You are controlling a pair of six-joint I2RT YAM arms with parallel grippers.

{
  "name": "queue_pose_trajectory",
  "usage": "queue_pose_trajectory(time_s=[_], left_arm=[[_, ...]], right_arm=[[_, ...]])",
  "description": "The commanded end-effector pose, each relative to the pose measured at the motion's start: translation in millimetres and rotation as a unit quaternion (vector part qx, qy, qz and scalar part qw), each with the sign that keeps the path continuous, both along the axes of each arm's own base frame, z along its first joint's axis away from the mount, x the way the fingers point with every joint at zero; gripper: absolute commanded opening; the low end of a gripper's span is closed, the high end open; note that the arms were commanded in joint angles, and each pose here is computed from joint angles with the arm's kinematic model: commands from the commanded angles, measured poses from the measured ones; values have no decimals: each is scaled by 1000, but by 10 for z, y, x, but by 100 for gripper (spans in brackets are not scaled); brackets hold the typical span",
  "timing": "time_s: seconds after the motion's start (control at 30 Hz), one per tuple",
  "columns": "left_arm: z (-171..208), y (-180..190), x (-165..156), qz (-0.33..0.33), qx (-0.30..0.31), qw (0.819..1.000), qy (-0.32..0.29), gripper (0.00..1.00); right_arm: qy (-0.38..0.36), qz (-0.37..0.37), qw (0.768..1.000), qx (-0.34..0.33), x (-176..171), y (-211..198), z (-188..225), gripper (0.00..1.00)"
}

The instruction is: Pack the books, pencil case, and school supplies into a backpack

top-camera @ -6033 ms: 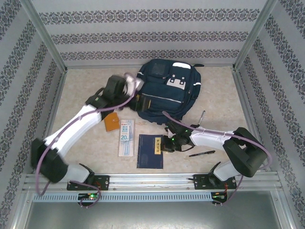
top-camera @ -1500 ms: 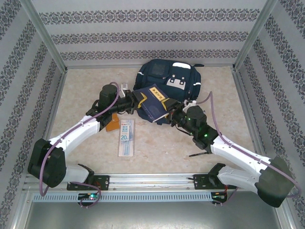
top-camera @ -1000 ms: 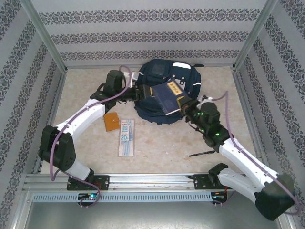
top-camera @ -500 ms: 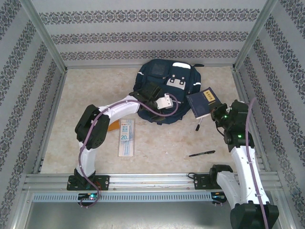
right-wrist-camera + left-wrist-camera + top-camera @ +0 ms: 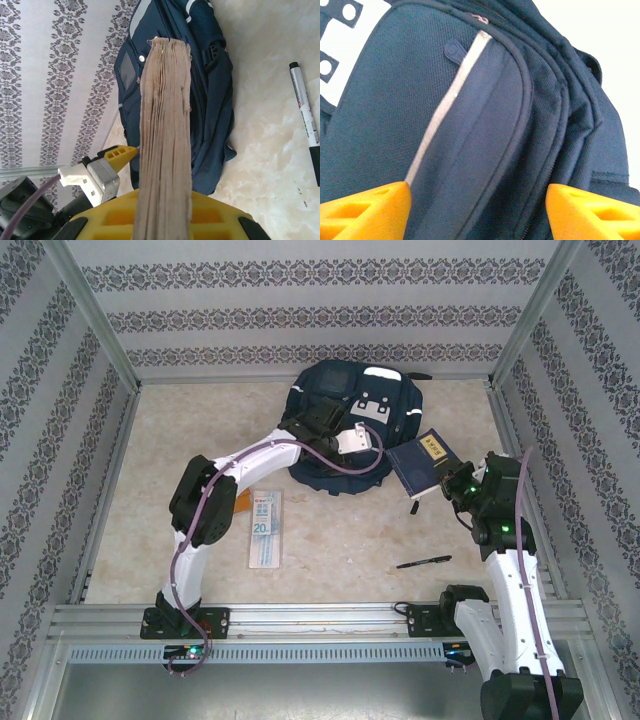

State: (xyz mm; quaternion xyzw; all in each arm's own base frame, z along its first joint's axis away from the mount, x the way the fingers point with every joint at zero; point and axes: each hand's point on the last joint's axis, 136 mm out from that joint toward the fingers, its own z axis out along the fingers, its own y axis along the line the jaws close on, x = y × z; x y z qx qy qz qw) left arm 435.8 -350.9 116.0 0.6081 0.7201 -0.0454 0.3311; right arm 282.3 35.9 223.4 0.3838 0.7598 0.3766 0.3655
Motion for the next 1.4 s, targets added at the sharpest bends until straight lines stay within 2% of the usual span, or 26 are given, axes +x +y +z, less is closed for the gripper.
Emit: queue_pose_trajectory(time_s=[0.0, 0.1, 0.27, 0.4, 0.47, 0.53, 0.63, 0.67, 0.73, 0.83, 0.97, 1.1, 1.27, 1.37], left_arm=[[75, -7, 23, -19, 0, 1000, 10, 71], [71, 15, 89, -27, 10, 999, 14, 70], [-200, 62, 188, -40, 56, 998, 4, 75], [-404, 72, 348, -11, 72, 997, 1, 77], [-456, 61, 482, 18, 70, 997, -9, 75], [-472, 59, 581, 40, 73, 996, -17, 64], [-412, 18, 620, 52, 71, 996, -22, 31], [-379, 2, 608, 52, 65, 996, -21, 17], [-283, -33, 570, 48, 52, 997, -18, 0], [-75, -70, 514, 45, 37, 998, -25, 0], [448, -8, 626, 92, 23, 993, -67, 0], [893, 25, 694, 110, 5, 988, -106, 0], [1430, 45, 768, 160, -53, 975, -144, 0], [1641, 5, 739, 163, -72, 971, -157, 0]], right_arm=[[-27, 11, 1000, -9, 5, -4, 137, 0], [-25, 11, 1000, -12, -1, -18, 122, 0], [-22, 11, 1000, -11, -6, -32, 106, 0], [-22, 15, 1000, -15, -7, -35, 133, 0], [-19, 19, 999, -20, -8, -34, 138, 0], [-18, 26, 999, -20, -15, -12, 135, 0], [-10, 37, 999, -12, -54, 33, 75, 0], [-7, 39, 999, -12, -78, 41, 47, 0], [-2, 41, 999, -10, -125, 54, -16, 0], [3, 50, 999, -4, -192, 93, -100, 0], [0, 98, 995, 12, -263, 251, -152, 0], [-2, 144, 989, 41, -373, 418, -191, 0], [-24, 232, 967, 105, -517, 712, -168, 0], [-21, 273, 952, 141, -560, 855, -182, 0]])
